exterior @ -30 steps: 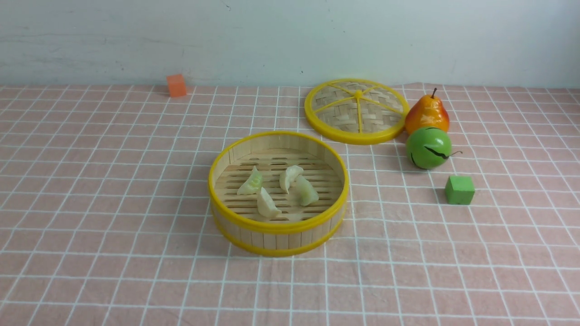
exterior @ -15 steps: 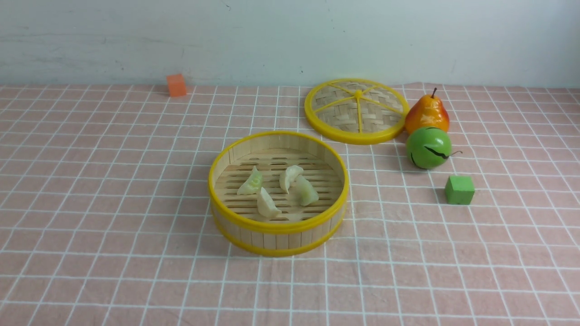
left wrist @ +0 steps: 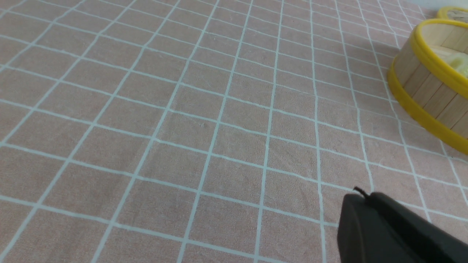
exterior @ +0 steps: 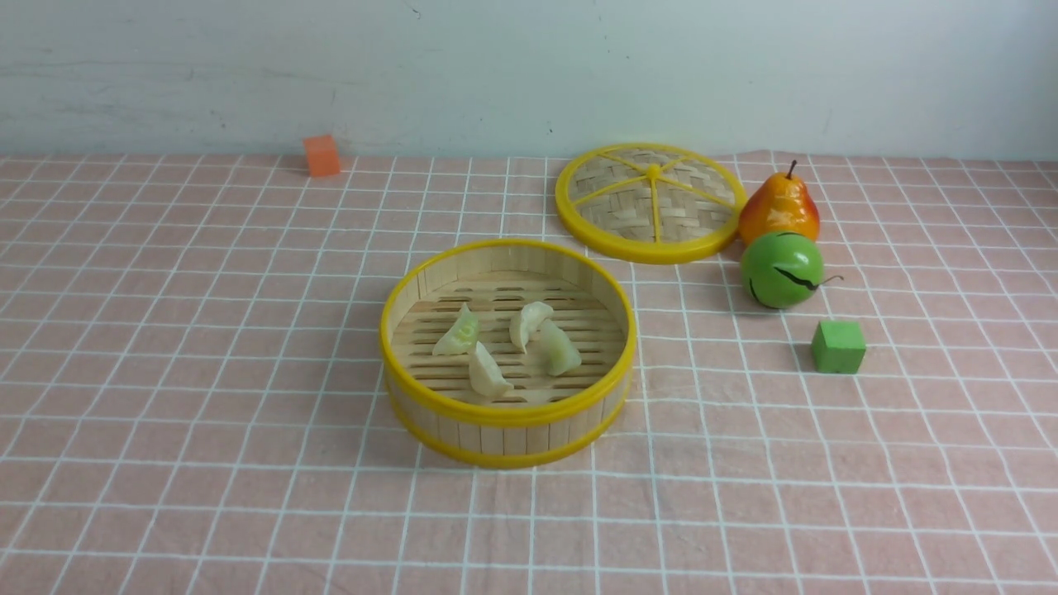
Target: Put the dumplings into the steamer on the table with the pink tablecloth.
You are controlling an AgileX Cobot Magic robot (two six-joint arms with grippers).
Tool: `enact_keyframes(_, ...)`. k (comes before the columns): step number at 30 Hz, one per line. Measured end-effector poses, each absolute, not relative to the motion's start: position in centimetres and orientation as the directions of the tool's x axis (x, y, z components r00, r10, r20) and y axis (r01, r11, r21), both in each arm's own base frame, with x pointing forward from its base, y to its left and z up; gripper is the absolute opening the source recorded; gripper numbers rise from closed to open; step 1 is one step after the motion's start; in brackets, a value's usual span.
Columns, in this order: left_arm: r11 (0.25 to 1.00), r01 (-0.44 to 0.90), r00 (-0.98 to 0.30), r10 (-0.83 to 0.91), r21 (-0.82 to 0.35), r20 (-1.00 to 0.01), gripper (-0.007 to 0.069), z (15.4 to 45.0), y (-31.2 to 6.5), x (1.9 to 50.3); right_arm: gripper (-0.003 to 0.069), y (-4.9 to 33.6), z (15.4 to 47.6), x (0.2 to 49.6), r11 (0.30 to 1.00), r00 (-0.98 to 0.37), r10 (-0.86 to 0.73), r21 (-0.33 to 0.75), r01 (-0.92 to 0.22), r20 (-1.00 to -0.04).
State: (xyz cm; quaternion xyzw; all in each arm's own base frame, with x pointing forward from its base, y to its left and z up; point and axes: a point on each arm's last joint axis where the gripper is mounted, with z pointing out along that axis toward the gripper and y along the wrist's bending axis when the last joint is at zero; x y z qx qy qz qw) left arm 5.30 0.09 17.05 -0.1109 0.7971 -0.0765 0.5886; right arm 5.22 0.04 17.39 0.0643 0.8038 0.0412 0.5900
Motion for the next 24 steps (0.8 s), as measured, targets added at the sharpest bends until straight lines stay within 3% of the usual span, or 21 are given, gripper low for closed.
enact_keyframes(24, 0.964, -0.087, -0.282, -0.267, -0.253, -0.922, -0.0012, 17.06, 0.09, 5.3, 0.0109, 0.04, 17.39, 5.22, 0.988, -0.296, 0.152, 0.142, 0.055, -0.943)
